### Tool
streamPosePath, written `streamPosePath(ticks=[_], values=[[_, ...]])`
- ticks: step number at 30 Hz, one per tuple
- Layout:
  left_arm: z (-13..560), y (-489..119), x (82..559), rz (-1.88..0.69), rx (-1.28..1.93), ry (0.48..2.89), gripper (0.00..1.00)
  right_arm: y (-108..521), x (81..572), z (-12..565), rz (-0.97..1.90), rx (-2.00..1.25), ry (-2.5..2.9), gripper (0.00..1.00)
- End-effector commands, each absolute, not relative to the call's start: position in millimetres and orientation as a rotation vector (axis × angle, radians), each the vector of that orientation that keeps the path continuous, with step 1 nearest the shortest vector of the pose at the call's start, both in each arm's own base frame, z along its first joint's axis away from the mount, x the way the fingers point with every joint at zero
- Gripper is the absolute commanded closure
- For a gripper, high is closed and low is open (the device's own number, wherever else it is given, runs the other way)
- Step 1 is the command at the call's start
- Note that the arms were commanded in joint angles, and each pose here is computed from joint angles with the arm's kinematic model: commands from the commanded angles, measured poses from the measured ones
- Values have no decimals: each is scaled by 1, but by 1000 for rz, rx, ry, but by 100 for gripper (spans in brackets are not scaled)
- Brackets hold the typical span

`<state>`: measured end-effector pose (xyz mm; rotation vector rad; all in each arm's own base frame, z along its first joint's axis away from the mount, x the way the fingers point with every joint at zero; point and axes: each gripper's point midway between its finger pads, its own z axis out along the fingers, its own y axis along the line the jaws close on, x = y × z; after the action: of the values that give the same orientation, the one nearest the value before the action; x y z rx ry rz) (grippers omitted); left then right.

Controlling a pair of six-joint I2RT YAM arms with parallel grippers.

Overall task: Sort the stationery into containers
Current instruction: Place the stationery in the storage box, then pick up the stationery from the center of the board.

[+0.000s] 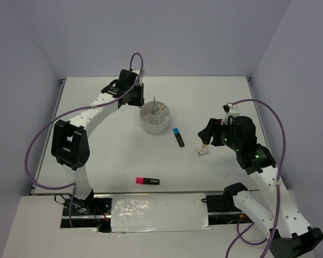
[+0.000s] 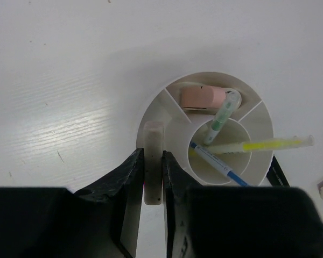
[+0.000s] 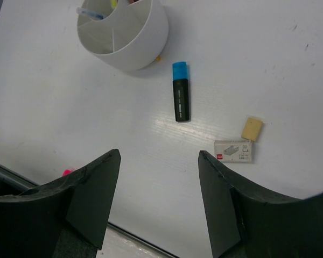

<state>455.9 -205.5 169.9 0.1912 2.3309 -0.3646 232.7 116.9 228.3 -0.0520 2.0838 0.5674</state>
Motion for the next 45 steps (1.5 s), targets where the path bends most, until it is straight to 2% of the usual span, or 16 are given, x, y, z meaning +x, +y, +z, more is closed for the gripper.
streamPosePath(ticks=[1, 12, 16, 24, 27, 28, 30, 32, 33, 35, 36, 40, 45], values=[[176, -216, 466, -416, 209, 2286, 69, 120, 233, 248, 585, -90, 2026, 33], [147, -225, 466, -461, 220, 2340, 64, 121, 235, 249, 581, -95, 2030, 33], [146, -226, 464, -476, 219, 2342, 53, 122, 235, 247, 586, -99, 2031, 33], [179, -221, 457, -500, 119, 2279, 46, 113, 246, 229, 515, -34, 2084, 33], [210, -211, 447, -491, 46, 2223, 34, 108, 254, 209, 462, 25, 2155, 31], [214, -207, 443, -480, 24, 2218, 31, 103, 260, 201, 417, 60, 2181, 27], [227, -193, 430, -445, -27, 2205, 24, 94, 265, 190, 356, 127, 2214, 25], [225, -181, 415, -404, -48, 2226, 20, 87, 273, 175, 286, 169, 2253, 25], [242, -172, 405, -388, -61, 2189, 18, 86, 276, 172, 269, 175, 2264, 25], [237, -162, 385, -368, -79, 2207, 16, 86, 283, 157, 229, 173, 2316, 27], [255, -154, 370, -378, -87, 2167, 13, 86, 287, 143, 204, 168, 2366, 28], [254, -141, 323, -382, -84, 2170, 8, 85, 300, 116, 136, 158, 2465, 39], [265, -131, 275, -414, 9, 2132, 4, 75, 315, 82, 37, 183, 2563, 40]])
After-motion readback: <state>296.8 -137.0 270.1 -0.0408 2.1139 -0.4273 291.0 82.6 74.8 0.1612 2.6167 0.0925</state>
